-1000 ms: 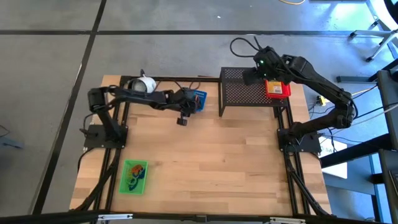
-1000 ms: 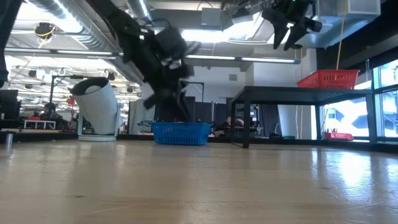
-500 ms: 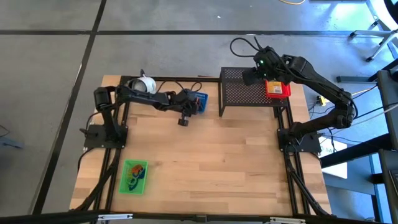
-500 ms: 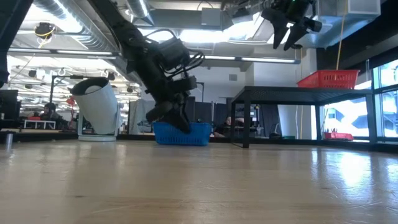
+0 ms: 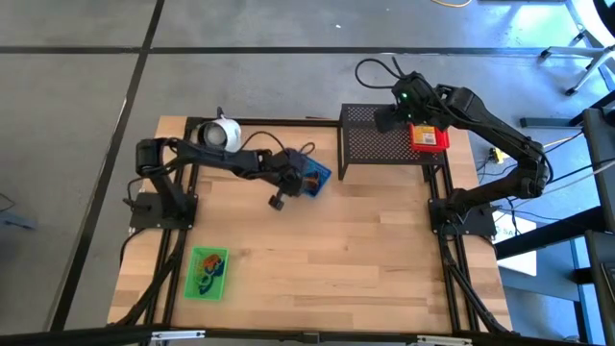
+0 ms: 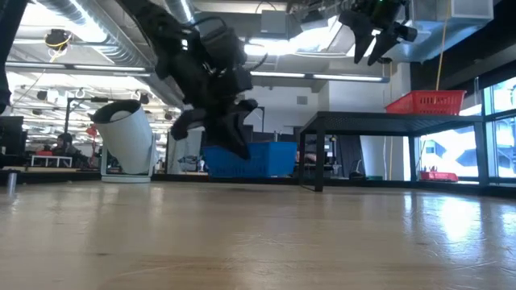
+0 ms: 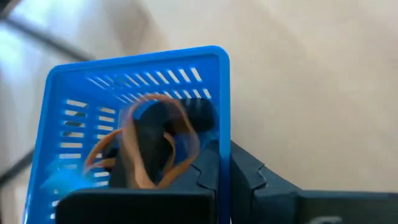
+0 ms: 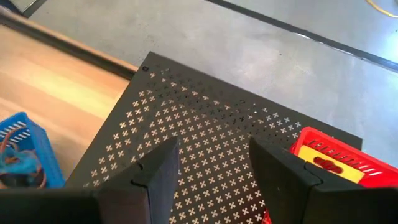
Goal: Pick & Place Office Desk Supplies
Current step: Put the blue bin with rubber bands on the shelf
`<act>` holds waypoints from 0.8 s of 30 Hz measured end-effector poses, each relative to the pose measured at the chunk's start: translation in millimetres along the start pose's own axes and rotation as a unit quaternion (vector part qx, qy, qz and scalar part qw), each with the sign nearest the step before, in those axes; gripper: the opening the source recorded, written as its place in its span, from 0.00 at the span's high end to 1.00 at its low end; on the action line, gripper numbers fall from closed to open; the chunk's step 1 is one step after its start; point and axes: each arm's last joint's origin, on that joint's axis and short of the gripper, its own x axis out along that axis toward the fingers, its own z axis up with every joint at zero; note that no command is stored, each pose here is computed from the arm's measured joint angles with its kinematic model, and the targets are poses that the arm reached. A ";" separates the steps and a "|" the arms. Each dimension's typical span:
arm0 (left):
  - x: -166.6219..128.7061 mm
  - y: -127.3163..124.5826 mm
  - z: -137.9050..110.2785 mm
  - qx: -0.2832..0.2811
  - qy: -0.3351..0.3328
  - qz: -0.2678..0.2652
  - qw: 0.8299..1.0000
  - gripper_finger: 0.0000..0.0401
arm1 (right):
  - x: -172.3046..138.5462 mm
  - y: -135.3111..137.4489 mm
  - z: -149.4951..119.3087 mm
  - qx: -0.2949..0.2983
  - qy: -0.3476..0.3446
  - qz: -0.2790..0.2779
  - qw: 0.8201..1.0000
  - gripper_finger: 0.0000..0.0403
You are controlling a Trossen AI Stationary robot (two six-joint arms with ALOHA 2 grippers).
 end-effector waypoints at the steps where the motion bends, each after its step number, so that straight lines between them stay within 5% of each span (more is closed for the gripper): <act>1: -0.5 -4.2 3.9 0.014 -0.001 -0.006 1.000 0.99 | 0.0 0.2 -0.2 -0.003 0.003 0.004 1.000 0.51; 17: 1.6 -84.0 58.4 0.135 -0.020 -0.104 0.985 0.97 | -5.7 13.9 -6.7 -0.045 0.020 0.063 0.997 0.51; 24: 0.6 -98.7 67.5 0.118 -0.025 -0.117 0.986 0.94 | -10.3 22.5 -11.2 -0.062 0.019 0.078 0.995 0.51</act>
